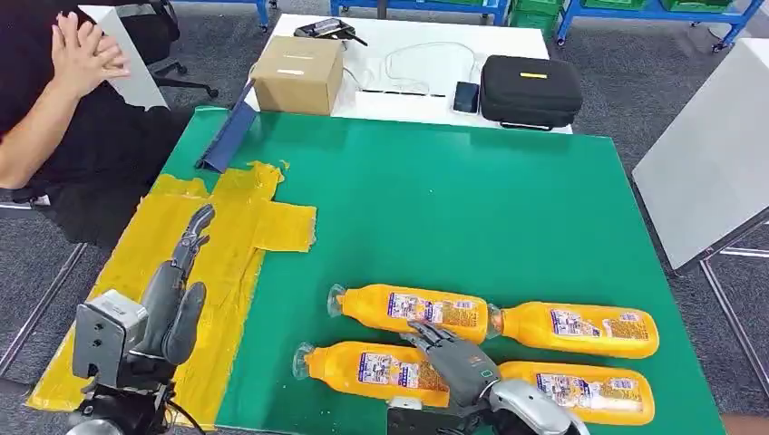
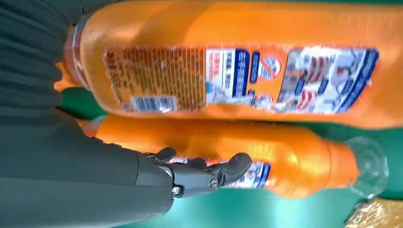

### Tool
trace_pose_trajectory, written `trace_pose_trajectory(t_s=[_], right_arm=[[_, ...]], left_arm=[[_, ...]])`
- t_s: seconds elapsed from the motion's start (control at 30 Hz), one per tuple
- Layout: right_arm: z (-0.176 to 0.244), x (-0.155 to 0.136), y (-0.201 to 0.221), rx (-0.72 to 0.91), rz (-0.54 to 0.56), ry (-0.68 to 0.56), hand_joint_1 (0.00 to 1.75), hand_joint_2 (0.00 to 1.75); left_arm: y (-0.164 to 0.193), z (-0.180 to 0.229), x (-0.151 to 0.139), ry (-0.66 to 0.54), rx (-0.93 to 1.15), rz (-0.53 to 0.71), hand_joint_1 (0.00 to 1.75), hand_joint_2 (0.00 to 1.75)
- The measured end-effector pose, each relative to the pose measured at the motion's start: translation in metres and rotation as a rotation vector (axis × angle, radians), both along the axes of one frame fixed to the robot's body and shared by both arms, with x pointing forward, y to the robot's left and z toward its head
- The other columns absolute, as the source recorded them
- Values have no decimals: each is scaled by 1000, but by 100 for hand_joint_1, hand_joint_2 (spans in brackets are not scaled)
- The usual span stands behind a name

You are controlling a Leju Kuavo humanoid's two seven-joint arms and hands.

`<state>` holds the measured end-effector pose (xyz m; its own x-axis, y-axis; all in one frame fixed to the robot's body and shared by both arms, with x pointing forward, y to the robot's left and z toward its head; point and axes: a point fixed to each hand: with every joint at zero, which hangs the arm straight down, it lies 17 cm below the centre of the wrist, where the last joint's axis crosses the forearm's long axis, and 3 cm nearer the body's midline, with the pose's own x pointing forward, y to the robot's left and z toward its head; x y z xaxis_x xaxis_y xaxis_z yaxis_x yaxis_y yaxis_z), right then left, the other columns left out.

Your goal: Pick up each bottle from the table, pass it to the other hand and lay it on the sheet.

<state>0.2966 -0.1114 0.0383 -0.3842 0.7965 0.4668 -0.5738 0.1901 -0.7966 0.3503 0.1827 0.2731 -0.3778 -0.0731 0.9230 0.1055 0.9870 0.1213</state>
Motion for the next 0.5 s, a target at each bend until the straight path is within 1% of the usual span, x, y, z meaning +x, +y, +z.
trace_pose_trajectory(t_s=[0.1, 0.27, 0.3, 0.33, 0.43, 0.5], right_arm=[[-9, -3, 0, -42, 23, 14, 0, 175], [-13, -6, 9, -78, 50, 30, 0, 175], [-15, -7, 10, -92, 60, 33, 143, 175], [-18, -9, 11, -109, 80, 38, 173, 175], [-29, -17, 16, -154, 156, 62, 175, 175], [-32, -21, 21, -144, 200, 76, 175, 175]], left_arm=[[-4, -2, 5, 23, -2, -11, 0, 0], [-13, 6, 11, 32, -6, -36, 0, 0], [-14, 8, 11, 32, -9, -40, 0, 0], [-16, 9, 12, 31, -14, -45, 0, 0], [-20, 16, 14, 22, -30, -62, 0, 0], [-22, 20, 16, 19, -40, -70, 0, 0]])
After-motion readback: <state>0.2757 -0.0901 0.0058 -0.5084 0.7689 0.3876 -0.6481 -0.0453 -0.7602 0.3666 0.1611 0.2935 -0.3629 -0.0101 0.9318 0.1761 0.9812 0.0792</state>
